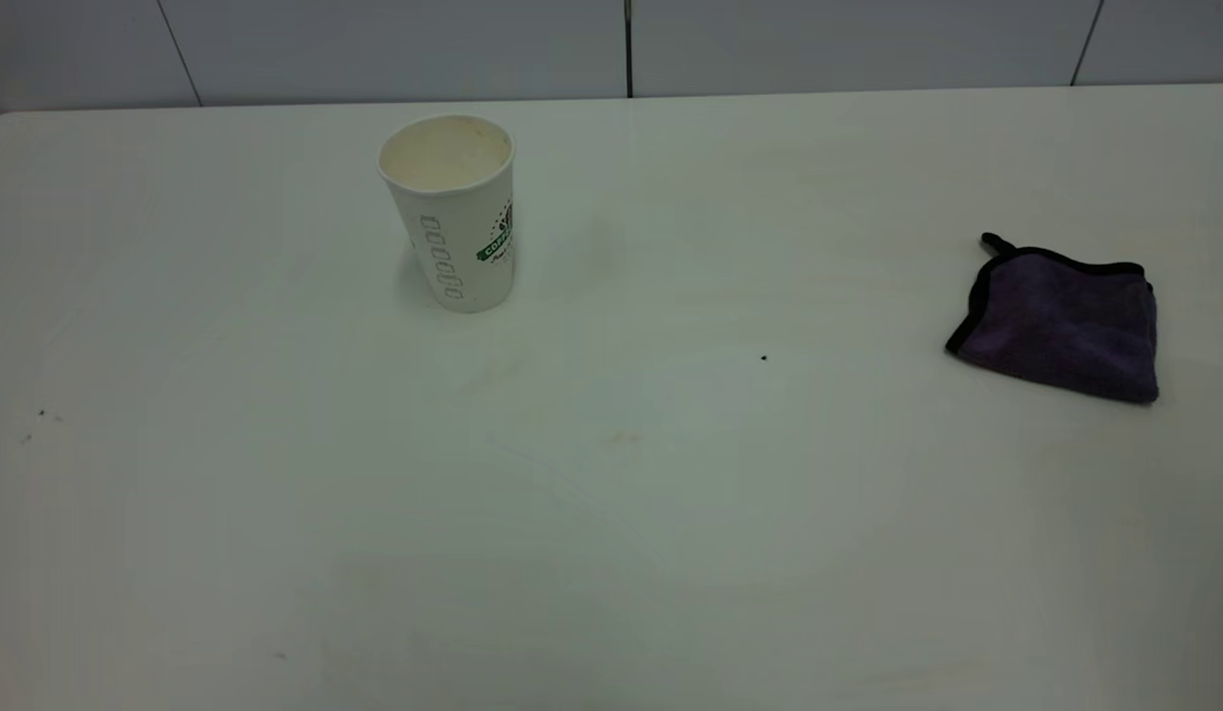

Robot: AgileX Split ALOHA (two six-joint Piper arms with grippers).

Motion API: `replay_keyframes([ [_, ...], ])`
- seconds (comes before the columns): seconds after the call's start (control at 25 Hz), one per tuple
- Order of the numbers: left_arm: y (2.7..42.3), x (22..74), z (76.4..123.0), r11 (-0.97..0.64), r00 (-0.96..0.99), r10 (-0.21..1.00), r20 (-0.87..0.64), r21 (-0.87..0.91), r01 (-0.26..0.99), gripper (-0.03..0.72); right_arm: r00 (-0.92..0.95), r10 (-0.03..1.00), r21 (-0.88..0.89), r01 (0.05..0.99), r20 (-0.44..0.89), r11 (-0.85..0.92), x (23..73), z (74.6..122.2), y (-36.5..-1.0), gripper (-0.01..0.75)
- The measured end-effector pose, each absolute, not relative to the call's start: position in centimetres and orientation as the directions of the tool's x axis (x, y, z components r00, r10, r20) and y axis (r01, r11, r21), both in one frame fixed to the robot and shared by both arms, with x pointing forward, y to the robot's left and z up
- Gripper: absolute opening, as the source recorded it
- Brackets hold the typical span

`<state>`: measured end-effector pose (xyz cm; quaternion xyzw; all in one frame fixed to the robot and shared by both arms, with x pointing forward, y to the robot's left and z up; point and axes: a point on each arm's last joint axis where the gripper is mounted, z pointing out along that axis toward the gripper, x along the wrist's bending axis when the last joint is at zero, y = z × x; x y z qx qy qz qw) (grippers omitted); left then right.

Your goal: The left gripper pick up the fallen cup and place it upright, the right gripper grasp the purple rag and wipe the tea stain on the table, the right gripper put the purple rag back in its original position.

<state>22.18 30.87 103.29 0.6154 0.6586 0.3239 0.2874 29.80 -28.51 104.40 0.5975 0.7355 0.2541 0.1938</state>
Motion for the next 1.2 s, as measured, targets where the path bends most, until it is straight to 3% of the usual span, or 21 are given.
replay_keyframes([
  [0.24, 30.9, 22.2, 103.3, 0.033, -0.077, 0.997, 0.02, 0.78, 0.624, 0.379, -0.216, 0.976, 0.604, 0.78, 0.013, 0.164, 29.7, 103.9, -28.5, 0.63],
  [0.88, 30.9, 22.2, 103.3, 0.033, -0.077, 0.997, 0.02, 0.78, 0.624, 0.379, -0.218, 0.976, 0.597, 0.784, 0.012, 0.168, 29.6, 103.7, -28.6, 0.327],
  [1.2, 30.9, 22.2, 103.3, 0.033, -0.077, 0.997, 0.02, 0.78, 0.624, 0.379, -0.093, 0.996, 0.703, 0.707, -0.015, 0.077, 27.7, 104.4, -29.3, 0.222],
])
